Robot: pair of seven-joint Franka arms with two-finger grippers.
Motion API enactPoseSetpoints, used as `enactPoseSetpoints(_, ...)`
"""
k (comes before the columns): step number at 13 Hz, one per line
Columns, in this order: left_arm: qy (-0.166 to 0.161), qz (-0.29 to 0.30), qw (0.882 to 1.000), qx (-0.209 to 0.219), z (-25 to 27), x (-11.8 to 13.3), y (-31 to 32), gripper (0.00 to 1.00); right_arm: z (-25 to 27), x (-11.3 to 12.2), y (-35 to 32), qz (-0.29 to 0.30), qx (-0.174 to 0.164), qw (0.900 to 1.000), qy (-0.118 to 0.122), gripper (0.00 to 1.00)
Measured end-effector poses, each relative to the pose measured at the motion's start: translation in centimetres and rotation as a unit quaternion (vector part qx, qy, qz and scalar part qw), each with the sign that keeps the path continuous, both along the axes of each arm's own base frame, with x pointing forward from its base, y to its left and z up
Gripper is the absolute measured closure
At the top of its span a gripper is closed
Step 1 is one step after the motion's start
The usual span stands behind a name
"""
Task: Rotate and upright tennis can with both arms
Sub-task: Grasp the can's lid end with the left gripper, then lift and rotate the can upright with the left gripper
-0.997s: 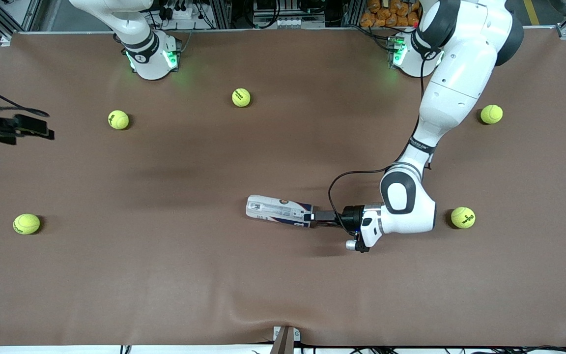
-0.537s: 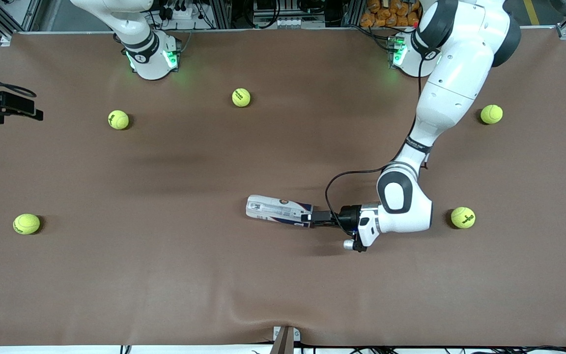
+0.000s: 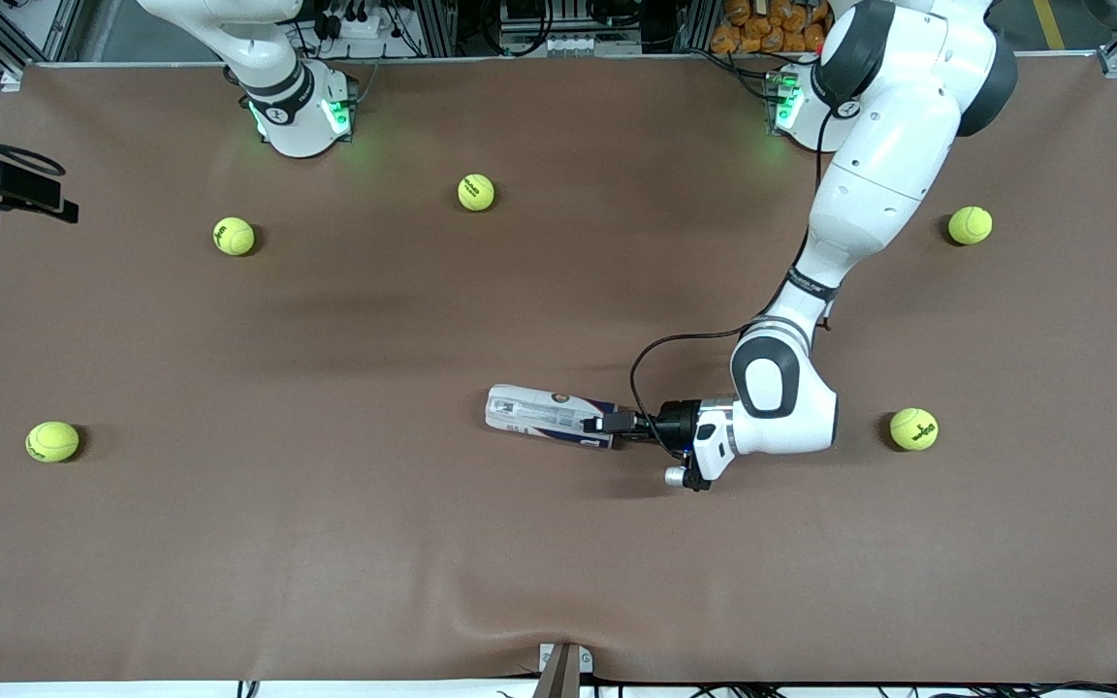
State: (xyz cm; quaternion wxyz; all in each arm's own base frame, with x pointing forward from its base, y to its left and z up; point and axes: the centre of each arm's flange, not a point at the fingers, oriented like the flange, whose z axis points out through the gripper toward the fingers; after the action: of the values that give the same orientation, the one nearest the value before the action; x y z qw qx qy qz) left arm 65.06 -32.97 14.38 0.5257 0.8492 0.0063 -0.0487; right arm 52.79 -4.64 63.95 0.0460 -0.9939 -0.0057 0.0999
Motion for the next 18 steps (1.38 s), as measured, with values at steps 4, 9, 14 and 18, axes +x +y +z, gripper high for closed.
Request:
enactPoseSetpoints(4, -0.004, 0.002, 1.000, -0.008, 0.6, 0.3, -0.4, 0.93, 1.5, -0.7, 0.8, -0.018, -0.020, 1.000, -0.011, 0.00)
enactPoseSetpoints(9, 0.016, 0.021, 1.000, -0.016, 3.8, 1.4, -1.4, 0.94, 2.1, -0.7, 1.1, -0.029, -0.043, 0.999, -0.015, 0.00)
enactPoseSetpoints(14, 0.036, 0.004, 0.998, 0.042, 11.3, 1.1, -5.2, 0.94, 2.4, 0.0, 0.9, -0.036, -0.048, 0.997, -0.040, 0.00)
enactPoseSetpoints(18, 0.019, -0.019, 0.981, 0.192, 16.5, -1.6, -11.4, 0.94, 2.5, 0.7, 0.9, -0.060, -0.052, 0.995, -0.062, 0.00)
